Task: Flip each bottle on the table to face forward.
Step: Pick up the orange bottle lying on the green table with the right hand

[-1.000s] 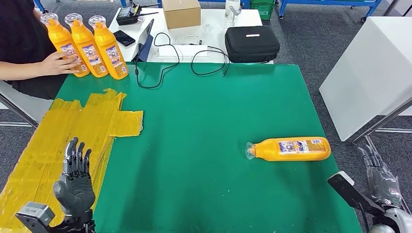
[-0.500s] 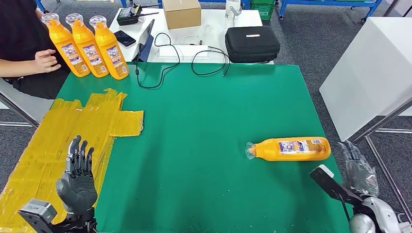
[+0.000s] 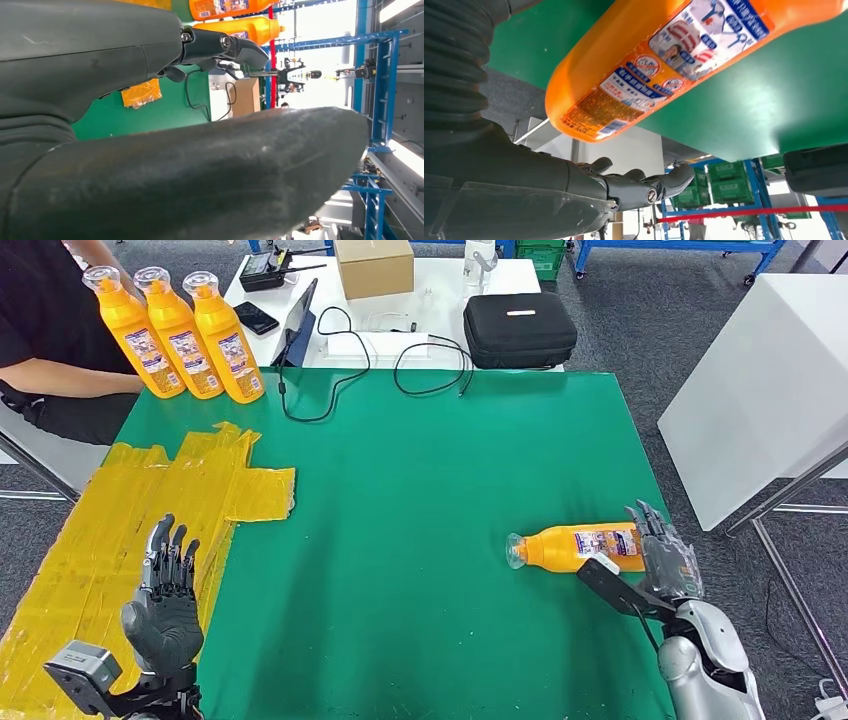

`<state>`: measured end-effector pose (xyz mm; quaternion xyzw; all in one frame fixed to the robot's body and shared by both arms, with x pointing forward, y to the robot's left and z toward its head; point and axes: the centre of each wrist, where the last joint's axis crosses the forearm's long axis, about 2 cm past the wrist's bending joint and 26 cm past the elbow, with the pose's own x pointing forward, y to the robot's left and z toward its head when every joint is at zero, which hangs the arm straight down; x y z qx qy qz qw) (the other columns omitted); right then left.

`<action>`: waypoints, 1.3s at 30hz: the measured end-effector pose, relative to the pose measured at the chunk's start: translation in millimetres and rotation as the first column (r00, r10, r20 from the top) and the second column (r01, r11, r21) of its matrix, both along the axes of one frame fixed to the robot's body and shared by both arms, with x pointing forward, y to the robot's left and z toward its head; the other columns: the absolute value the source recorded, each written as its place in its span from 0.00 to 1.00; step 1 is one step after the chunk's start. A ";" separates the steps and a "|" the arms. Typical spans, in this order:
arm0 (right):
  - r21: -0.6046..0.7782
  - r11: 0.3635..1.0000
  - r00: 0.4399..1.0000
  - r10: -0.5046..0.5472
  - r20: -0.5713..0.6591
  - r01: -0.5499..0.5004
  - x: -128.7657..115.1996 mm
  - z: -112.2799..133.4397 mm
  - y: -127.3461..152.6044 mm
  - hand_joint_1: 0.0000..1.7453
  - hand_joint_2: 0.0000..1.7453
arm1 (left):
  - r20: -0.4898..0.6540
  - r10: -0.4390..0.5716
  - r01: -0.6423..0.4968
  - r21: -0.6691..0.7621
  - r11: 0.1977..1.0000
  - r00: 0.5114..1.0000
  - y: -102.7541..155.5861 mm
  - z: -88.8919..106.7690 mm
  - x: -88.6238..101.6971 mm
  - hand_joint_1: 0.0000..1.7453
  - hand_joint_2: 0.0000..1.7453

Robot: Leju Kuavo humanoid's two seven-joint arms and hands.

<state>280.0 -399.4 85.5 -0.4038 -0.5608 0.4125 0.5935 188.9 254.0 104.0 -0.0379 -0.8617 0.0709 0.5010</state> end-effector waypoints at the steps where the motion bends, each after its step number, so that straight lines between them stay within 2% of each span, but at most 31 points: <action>1: -0.007 1.000 1.000 -0.002 -0.002 0.002 1.7 -0.5 1.0 0.00 1.00 | 0.000 -0.001 0.001 0.001 1.000 1.000 0.2 0.0 0.0 0.00 0.00; 7: -0.042 0.999 0.999 -0.015 -0.049 0.013 16.9 -5.2 3.3 0.00 1.00 | -0.003 -0.010 0.010 0.005 1.000 1.000 1.0 0.0 0.2 0.00 0.00; 11: -0.102 0.995 0.989 -0.035 -0.147 0.020 27.4 -14.1 -2.5 1.00 1.00 | 0.001 -0.023 0.023 0.007 1.000 1.000 1.5 0.9 2.0 0.00 0.00; 16: -0.184 0.982 0.968 -0.078 -0.238 0.034 42.5 -18.3 -20.7 1.00 1.00 | 0.011 -0.041 0.041 0.008 0.999 0.999 2.2 2.2 6.4 0.00 0.00; 24: -0.206 0.978 0.958 -0.098 -0.271 0.042 52.4 -16.2 -31.4 1.00 1.00 | 0.015 -0.056 0.056 0.014 0.998 0.998 2.7 2.6 7.3 0.00 0.00; 33: -0.202 0.978 0.946 -0.107 -0.307 0.046 54.1 -19.3 -37.3 1.00 1.00 | 0.020 -0.073 0.073 0.014 0.997 0.997 2.0 3.1 7.8 0.00 0.00; 37: -0.130 0.991 0.946 -0.058 -0.320 0.017 50.5 -24.5 -39.1 1.00 1.00 | 0.024 -0.077 0.077 0.007 0.997 0.997 2.3 2.9 7.5 0.00 0.00; 39: -0.023 1.000 0.955 -0.003 -0.295 -0.004 47.0 -27.0 -37.4 1.00 1.00 | 0.018 -0.079 0.079 0.008 0.997 0.997 2.8 1.7 5.8 0.00 0.50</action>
